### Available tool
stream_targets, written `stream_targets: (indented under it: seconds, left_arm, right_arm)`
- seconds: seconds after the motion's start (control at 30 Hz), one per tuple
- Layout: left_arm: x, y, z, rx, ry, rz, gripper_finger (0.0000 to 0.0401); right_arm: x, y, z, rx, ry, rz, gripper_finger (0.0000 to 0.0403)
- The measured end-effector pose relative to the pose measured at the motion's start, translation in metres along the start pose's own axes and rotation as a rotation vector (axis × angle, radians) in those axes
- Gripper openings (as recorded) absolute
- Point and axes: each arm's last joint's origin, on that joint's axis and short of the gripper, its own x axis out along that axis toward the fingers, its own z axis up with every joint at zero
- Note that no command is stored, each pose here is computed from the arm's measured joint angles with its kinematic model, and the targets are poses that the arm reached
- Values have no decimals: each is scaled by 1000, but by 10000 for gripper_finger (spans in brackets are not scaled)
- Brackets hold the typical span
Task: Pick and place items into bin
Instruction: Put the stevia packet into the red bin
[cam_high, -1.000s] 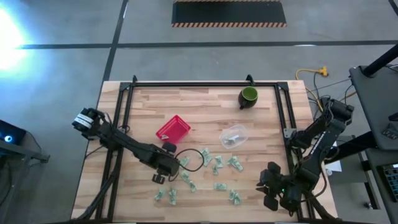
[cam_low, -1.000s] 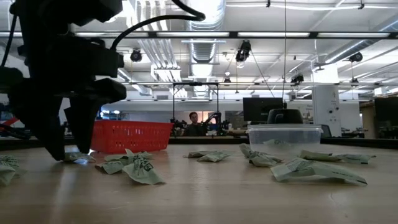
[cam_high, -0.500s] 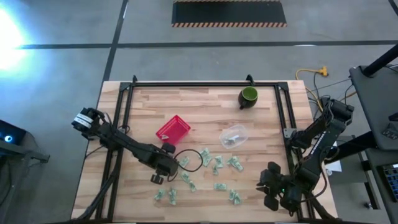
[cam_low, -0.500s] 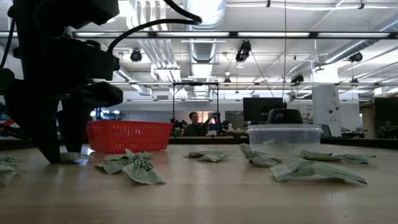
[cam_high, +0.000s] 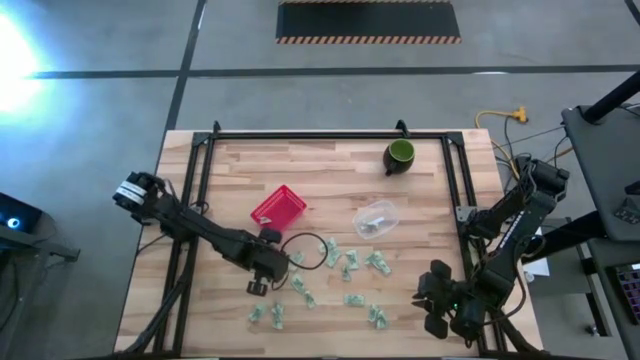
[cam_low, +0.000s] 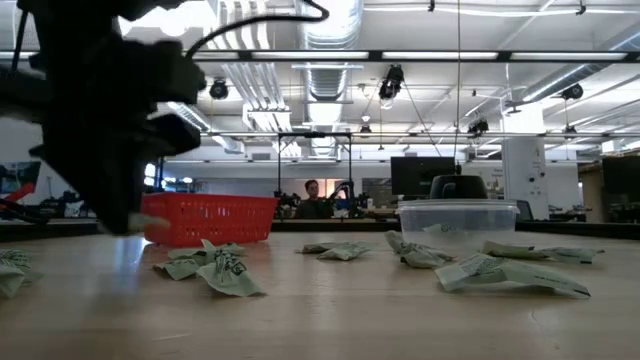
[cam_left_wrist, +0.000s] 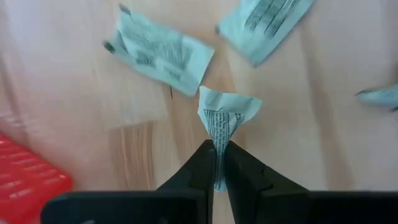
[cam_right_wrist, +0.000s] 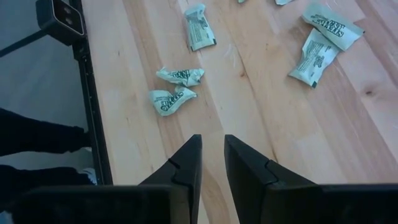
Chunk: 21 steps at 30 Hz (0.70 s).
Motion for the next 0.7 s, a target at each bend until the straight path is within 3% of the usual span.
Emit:
stream_targets:
  seconds: [0.23, 0.43, 0.57, 0.7]
  left_arm:
    - [-35, 5, 12, -15, -115, 100, 6]
    - [-62, 18, 11, -50, -227, 351, 6]
    - [-67, 32, 3, -70, -177, 502, 6]
    - [-61, 50, -3, -102, -96, 567, 5]
  right_arm:
    - [0, 0, 0, -8, 0, 0, 60]
    - [0, 0, 0, -6, -1, 1, 59]
    - [0, 0, 0, -4, -2, 2, 59]
    - [0, 0, 1, -1, -10, 2, 58]
